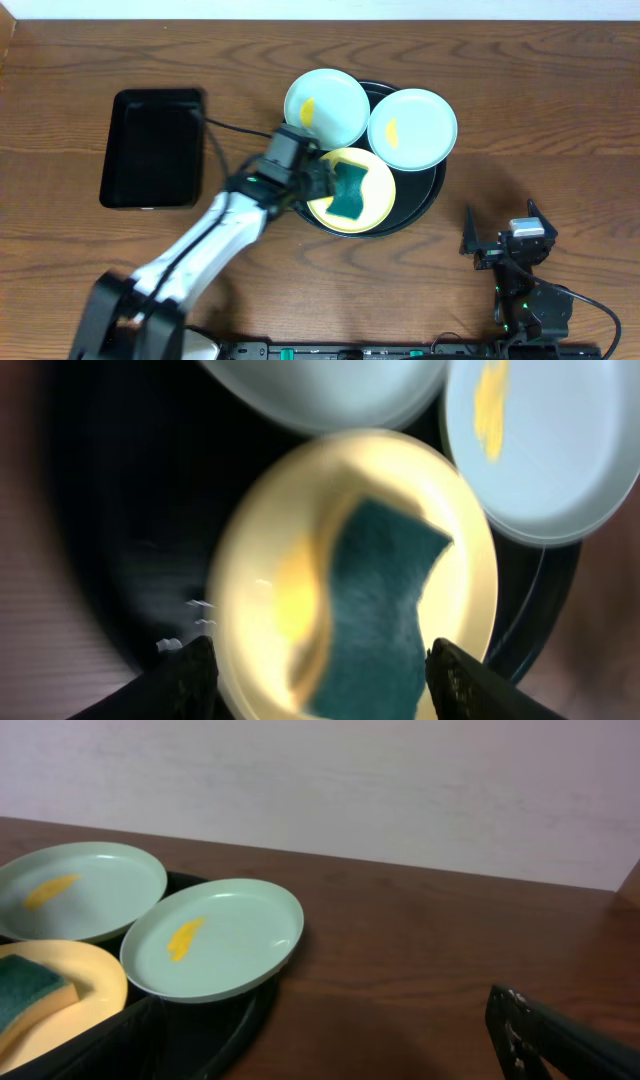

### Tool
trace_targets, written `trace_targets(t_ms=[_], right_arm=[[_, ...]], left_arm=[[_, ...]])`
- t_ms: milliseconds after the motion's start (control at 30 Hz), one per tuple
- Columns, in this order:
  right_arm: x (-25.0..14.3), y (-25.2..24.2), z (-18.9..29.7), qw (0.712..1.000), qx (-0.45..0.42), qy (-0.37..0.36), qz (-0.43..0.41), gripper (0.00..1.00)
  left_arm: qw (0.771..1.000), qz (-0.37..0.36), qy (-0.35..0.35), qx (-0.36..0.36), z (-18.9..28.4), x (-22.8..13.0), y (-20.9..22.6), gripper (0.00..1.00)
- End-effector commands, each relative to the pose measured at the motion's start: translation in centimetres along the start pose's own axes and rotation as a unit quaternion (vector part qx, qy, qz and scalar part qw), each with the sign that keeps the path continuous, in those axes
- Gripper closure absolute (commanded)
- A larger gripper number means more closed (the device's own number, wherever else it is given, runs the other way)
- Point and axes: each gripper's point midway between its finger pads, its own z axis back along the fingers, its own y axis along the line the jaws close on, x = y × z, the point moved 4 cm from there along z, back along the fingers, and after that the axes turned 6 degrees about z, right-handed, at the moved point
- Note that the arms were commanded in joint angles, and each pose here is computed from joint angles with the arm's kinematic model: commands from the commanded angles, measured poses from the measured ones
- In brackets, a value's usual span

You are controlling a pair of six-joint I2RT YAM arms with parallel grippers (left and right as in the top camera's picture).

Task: Clean dirty plates on tray and stack at the side

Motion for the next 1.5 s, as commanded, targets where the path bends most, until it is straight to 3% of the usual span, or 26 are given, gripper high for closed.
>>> trace_targets(t_ms=[0,200,400,533,667,767,900,1033,1167,1333,1467], right_arm=[[-0.1,0.0,0.0,1.000,0.000,0.002,0.002,0.01],[-0.1,0.0,0.0,1.000,0.000,0.002,0.002,0.01],[0.5,0.1,0.0,1.000,0.007,-0.013,0.002,0.01],[1.9,3.1,0.5,0.990,0.125,-0.051,-0.045,0.01],[3.8,6.1,2.0,0.954,0.260,-0.080,-0.124,0.01],[5.3,6.8,2.9,0.932,0.305,-0.097,-0.168,0.01],[6.8,6.4,3.3,0.928,0.306,-0.135,-0.166,0.01],[12.0,5.0,5.7,0.908,0.283,-0.281,-0.127,0.01],[17.7,1.1,8.3,0.888,0.180,-0.392,-0.160,0.01],[24.0,-0.9,10.1,0.907,0.126,-0.385,-0.117,0.01],[27.9,-1.4,8.8,0.945,0.130,-0.285,-0.089,0.01]], left_arm=[[0.996,-0.012,-0.091,0.006,5.2,4.0,0.4,0.32],[0.985,0.047,-0.161,0.041,11.9,5.7,4.6,0.32],[0.978,0.106,-0.157,0.090,14.1,5.1,8.7,0.28],[0.972,0.141,-0.146,0.117,14.6,4.6,10.8,0.29],[0.968,0.158,-0.151,0.127,15.0,4.8,11.8,0.29],[0.967,0.160,-0.146,0.130,15.0,4.6,12.0,0.28],[0.968,0.163,-0.138,0.135,14.9,4.2,12.1,0.28],[0.968,0.164,-0.135,0.136,14.9,4.1,12.2,0.28],[0.968,0.164,-0.134,0.137,14.9,4.0,12.2,0.28],[0.968,0.164,-0.132,0.138,14.9,3.9,12.2,0.28],[0.968,0.164,-0.132,0.138,14.9,3.9,12.2,0.28]])
